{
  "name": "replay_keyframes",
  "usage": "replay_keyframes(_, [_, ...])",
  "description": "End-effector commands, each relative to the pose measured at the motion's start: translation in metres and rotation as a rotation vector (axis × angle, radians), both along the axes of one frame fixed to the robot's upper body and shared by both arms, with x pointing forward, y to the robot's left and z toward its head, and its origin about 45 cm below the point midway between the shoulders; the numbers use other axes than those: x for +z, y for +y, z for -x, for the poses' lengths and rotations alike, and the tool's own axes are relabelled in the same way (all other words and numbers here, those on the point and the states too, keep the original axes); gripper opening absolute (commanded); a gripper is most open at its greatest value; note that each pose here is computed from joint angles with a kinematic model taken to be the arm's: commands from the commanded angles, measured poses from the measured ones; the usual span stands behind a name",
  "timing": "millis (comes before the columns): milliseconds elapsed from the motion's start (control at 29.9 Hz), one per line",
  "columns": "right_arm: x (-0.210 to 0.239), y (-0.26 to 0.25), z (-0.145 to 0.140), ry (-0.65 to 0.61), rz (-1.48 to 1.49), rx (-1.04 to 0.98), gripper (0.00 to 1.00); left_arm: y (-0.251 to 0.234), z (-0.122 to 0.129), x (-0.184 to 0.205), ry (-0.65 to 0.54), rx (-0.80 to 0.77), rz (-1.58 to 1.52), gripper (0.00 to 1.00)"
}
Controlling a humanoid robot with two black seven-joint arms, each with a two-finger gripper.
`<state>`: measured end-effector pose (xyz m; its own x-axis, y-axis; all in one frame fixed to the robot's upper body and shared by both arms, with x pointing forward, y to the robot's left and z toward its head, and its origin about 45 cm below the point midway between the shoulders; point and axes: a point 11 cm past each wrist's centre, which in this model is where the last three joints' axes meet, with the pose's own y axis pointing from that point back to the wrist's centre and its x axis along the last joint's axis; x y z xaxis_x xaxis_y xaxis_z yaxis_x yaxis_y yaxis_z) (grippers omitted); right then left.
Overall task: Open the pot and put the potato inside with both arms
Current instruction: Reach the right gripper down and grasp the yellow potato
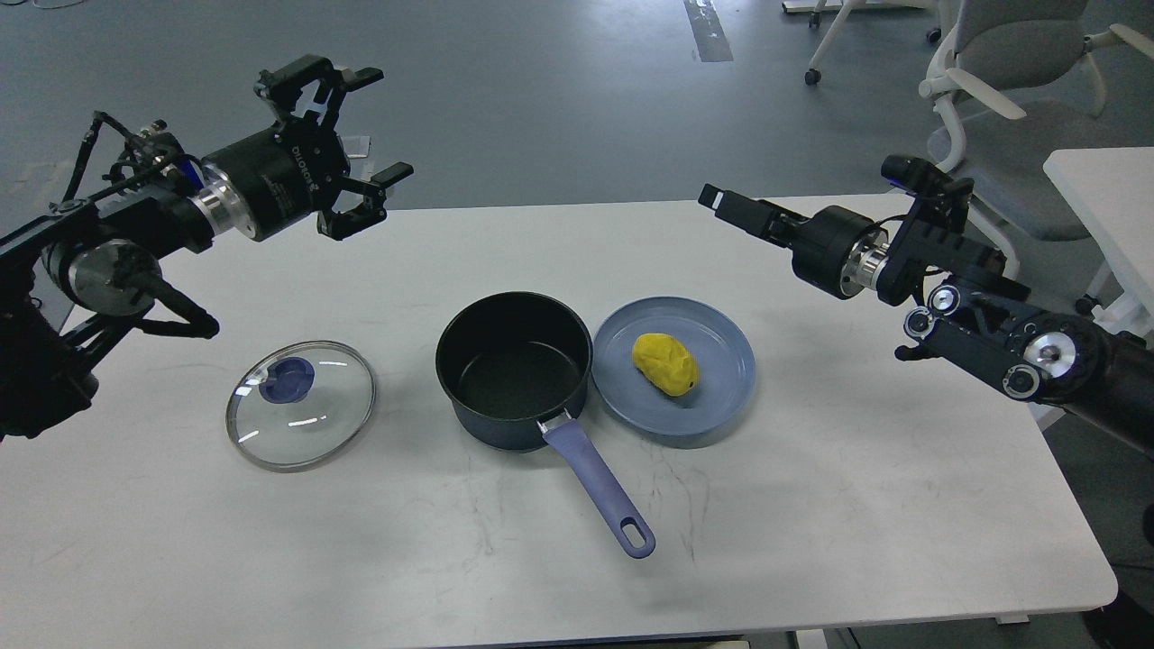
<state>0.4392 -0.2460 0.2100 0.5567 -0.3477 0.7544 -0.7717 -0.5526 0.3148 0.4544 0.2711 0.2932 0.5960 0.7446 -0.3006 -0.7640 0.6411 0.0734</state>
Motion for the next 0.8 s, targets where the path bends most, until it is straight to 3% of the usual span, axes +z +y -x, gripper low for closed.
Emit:
replay_keyframes(0, [-0.022,0.005,0.013,0.033,0.098,0.069,0.99,0.0,0.003,-0.008,0.016,0.001,0.003,0.98])
replay_keyframes(401, [-0.065,0.048,0.049,0.081,0.28,0.316,0.99,0.013,0.008,-0.016,0.027,0.037,0.029,0.98])
replay_keyframes(768, [-0.093,0.06,0.047,0.103,0.355,0.332,0.94,0.025,0.011,-0.02,0.034,0.064,0.039,0.98])
